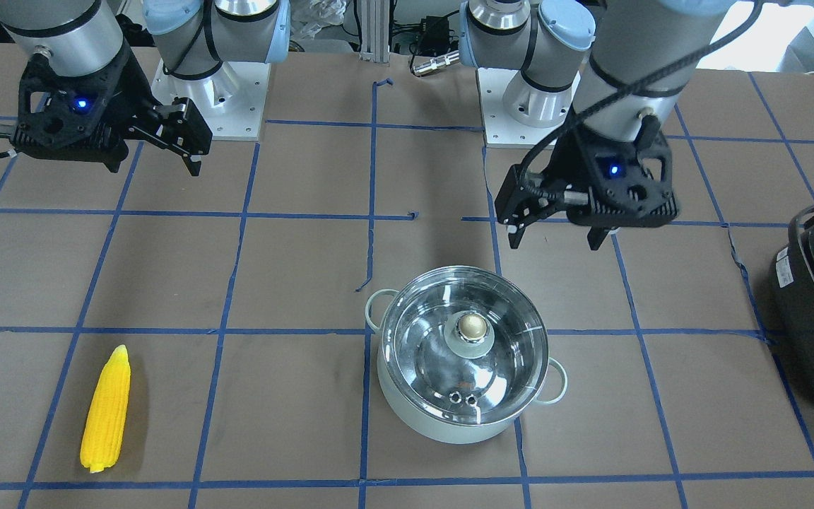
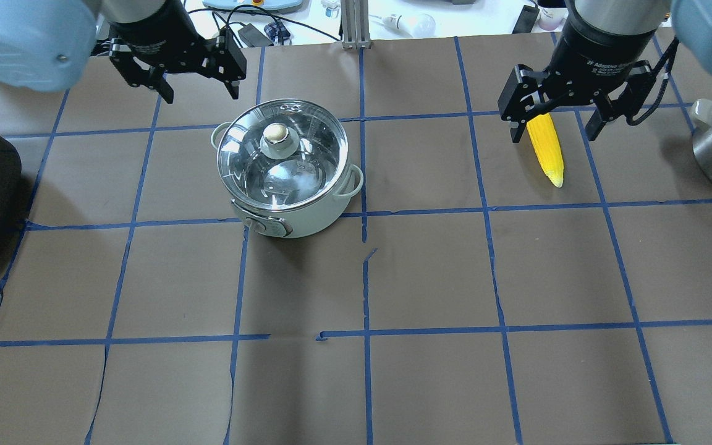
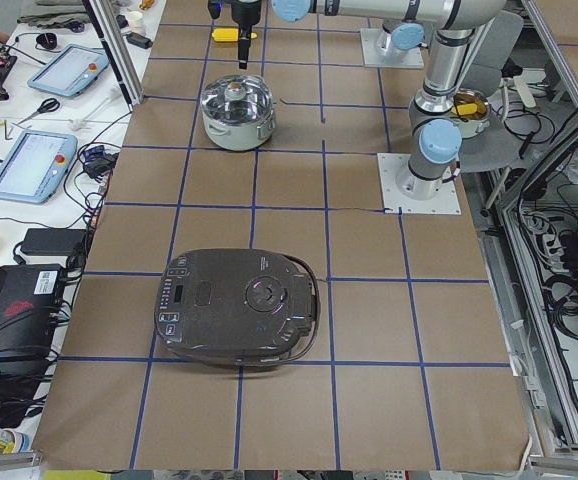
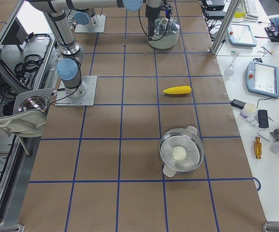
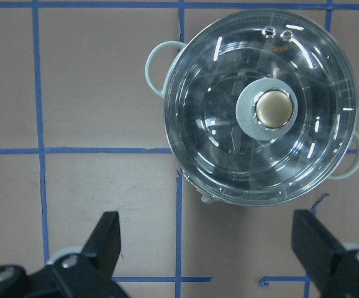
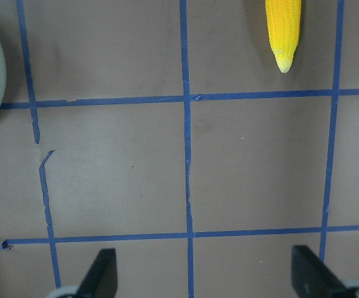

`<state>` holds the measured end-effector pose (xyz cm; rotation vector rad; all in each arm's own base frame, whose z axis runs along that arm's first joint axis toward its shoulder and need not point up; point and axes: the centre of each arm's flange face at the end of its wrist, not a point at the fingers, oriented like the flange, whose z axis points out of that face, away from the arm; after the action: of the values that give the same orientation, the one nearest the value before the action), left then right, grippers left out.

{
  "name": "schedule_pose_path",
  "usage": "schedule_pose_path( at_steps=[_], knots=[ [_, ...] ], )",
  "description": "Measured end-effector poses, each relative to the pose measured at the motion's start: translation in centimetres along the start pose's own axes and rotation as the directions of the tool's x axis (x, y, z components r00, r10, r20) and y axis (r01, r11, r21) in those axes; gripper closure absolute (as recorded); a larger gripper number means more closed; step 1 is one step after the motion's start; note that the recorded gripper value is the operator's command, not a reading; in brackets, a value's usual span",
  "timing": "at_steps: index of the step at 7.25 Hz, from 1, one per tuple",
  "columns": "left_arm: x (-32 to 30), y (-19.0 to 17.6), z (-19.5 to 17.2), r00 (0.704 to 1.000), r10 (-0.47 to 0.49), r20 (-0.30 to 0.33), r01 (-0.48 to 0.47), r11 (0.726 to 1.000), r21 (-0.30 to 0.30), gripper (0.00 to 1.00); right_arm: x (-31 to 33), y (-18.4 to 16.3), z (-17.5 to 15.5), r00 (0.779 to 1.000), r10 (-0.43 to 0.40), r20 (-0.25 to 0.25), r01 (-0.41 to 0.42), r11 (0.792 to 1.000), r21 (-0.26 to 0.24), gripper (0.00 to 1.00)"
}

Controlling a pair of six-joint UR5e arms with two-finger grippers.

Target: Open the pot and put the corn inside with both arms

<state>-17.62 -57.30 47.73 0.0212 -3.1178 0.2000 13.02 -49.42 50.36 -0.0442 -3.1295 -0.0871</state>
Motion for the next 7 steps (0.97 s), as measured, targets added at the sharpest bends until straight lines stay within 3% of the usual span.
schedule_pose_path(
  at_steps=[3, 6, 7],
  knots=[
    [4.7, -2.0, 7.7, 1.0, 0.02, 0.005, -0.02, 0.999, -0.031, 0.03, 0.0, 0.0, 0.0, 1.0, 0.001, 0.0, -0.001, 1.0, 0.0, 0.0],
    [5.5, -2.7, 12.3, 1.0, 0.023, 0.008, -0.023, 0.999, -0.045, 0.03, -0.1, 0.0, 0.0, 1.0, 0.001, -0.001, -0.001, 1.0, -0.001, 0.0],
    [5.6, -2.5, 13.2, 1.0, 0.025, 0.007, -0.025, 0.999, -0.036, 0.07, 0.0, 0.0, 0.1, 1.0, 0.0, -0.002, 0.0, 1.0, -0.002, 0.0]
  ],
)
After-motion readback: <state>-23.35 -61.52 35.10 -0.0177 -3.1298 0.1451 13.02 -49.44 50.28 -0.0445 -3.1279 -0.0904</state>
